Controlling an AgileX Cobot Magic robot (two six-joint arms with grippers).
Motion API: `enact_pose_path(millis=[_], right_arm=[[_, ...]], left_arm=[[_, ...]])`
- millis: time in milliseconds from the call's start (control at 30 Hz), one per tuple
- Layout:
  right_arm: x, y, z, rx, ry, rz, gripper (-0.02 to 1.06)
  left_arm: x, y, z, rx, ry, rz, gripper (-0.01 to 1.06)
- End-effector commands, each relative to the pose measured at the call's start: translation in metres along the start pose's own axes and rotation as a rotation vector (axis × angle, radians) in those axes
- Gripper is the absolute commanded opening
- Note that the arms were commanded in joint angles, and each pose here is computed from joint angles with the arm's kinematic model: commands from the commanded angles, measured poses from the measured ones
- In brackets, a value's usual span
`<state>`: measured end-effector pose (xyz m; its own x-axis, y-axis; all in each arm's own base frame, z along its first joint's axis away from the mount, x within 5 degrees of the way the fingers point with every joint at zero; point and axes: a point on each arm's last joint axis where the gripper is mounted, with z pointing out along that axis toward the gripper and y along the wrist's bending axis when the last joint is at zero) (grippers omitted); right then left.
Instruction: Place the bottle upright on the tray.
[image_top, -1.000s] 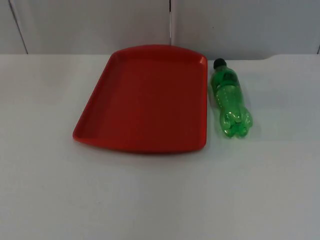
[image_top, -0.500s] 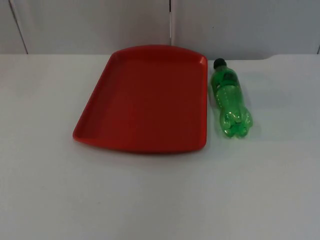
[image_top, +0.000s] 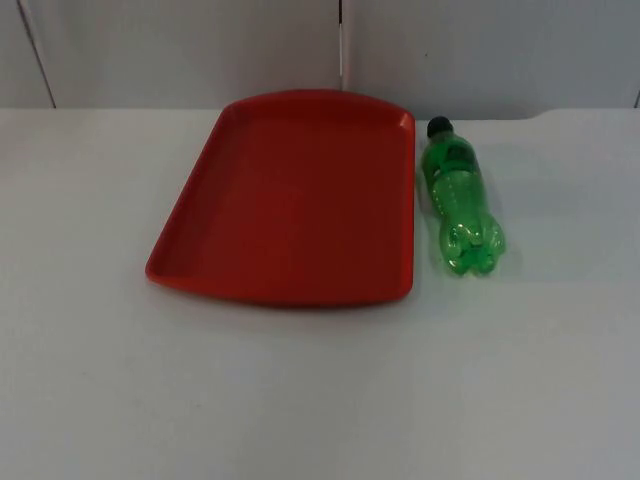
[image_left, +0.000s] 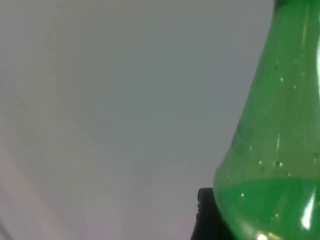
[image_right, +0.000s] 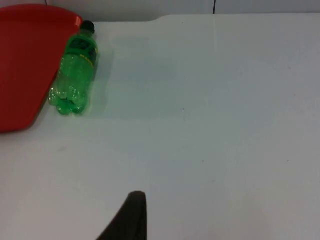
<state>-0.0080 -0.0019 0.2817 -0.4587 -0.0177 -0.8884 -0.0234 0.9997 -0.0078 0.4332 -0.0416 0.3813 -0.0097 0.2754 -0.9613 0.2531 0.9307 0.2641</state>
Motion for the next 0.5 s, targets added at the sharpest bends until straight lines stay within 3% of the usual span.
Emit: enact_pose_path(millis=[0, 67, 200, 233, 300, 367, 400, 467], right_arm=[[0.001, 0.0, 0.001, 0.007, -0.002, 0.003, 1.05], [0.001, 0.0, 0.001, 0.007, -0.002, 0.003, 1.05], [0.001, 0.0, 0.001, 0.007, -0.002, 0.003, 1.05], [0.001, 0.0, 0.001, 0.007, -0.002, 0.003, 1.05], [0.001, 0.0, 0.001, 0.007, -0.002, 0.003, 1.05], [0.001, 0.0, 0.001, 0.007, -0.002, 0.003, 1.05], [0.001, 0.0, 0.001, 0.007, -0.002, 0.003, 1.05], [0.001, 0.0, 0.001, 0.007, -0.002, 0.003, 1.05]], left_arm=[[-0.001, -0.012, 0.007, 0.003, 0.0, 0.016, 0.0], [0.003, -0.014, 0.011, -0.018, 0.021, -0.036, 0.0], [0.013, -0.018, 0.026, -0.034, 0.037, -0.428, 0.0], [0.014, -0.018, 0.03, -0.026, 0.035, -0.472, 0.0], [0.015, -0.022, 0.033, -0.013, 0.036, -0.458, 0.0], [0.02, -0.029, 0.04, -0.018, 0.052, -0.344, 0.0], [0.023, -0.034, 0.044, -0.024, 0.068, -0.239, 0.0], [0.029, -0.044, 0.05, 0.013, 0.077, -0.143, 0.0]])
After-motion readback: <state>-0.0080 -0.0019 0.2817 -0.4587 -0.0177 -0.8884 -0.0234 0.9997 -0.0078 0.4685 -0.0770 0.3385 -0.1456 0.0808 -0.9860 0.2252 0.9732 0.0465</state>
